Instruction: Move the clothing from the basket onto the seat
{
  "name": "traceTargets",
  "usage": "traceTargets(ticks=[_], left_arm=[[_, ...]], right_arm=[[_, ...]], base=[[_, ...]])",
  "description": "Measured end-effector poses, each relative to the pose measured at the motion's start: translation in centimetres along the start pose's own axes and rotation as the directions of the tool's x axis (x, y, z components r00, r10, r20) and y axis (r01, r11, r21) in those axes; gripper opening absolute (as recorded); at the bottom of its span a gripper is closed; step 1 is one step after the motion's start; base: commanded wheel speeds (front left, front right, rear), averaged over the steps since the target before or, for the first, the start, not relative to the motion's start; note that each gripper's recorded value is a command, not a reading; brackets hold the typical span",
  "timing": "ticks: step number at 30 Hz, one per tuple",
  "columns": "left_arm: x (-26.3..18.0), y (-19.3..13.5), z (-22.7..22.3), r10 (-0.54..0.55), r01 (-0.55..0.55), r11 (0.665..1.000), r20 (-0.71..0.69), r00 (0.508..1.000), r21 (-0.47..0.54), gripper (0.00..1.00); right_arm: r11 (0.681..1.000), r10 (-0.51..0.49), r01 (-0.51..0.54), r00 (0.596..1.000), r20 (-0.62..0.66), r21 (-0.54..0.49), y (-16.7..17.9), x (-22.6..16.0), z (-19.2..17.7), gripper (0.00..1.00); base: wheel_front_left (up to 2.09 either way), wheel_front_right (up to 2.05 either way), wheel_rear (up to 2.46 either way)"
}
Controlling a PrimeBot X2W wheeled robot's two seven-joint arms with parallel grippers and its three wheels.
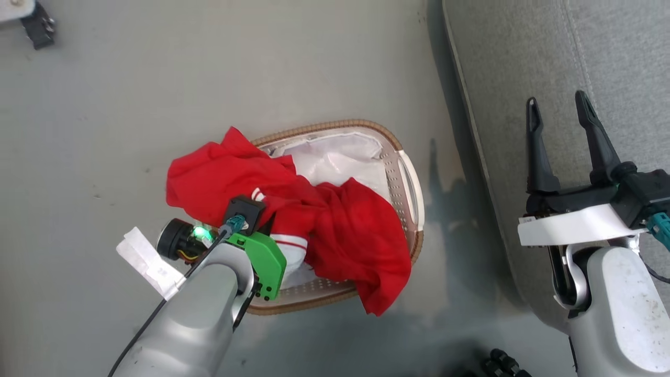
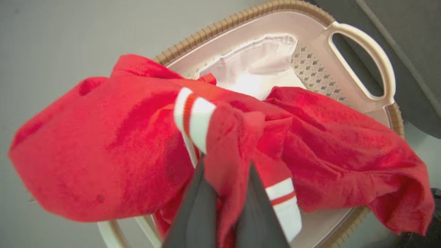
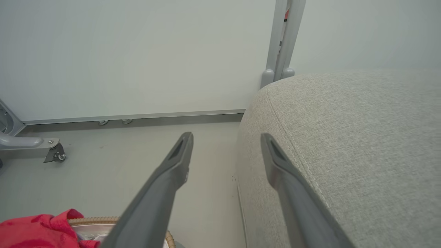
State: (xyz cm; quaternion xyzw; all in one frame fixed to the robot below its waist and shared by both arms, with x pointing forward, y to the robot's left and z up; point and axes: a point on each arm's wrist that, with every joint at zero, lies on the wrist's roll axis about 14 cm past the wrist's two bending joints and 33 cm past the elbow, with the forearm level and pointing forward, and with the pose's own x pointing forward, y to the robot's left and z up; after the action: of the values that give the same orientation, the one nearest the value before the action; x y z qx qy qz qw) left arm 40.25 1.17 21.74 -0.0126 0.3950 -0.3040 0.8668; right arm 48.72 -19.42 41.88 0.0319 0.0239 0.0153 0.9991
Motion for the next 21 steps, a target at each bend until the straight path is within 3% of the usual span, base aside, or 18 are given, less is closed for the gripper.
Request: traceTargets(ticks=[10,16,21], left_arm=[[-5.2,0.8,8.1,-0.003,-0.039,0.983,0.230,0.973,0.179,0.00],[-9.5,-0.9,11.8,-0.063,-0.062,0.933,0.328,0.943,0.356,0.00],[-13.5,-2.6,15.4,-0.109,-0.117,0.868,0.414,0.904,0.483,0.00]], right_arm=[[1.000,0.004,-0.003,1.000,0.031,-0.004,0.6,-3.0,2.9,1.00],[1.000,0.011,-0.011,0.999,0.034,0.004,1.2,-6.0,4.1,1.00],[1.000,0.028,-0.029,0.999,0.039,0.009,2.0,-8.9,4.9,1.00]], base=[[0.00,0.00,0.00],[0.00,0.00,0.00],[0.00,0.00,0.00]])
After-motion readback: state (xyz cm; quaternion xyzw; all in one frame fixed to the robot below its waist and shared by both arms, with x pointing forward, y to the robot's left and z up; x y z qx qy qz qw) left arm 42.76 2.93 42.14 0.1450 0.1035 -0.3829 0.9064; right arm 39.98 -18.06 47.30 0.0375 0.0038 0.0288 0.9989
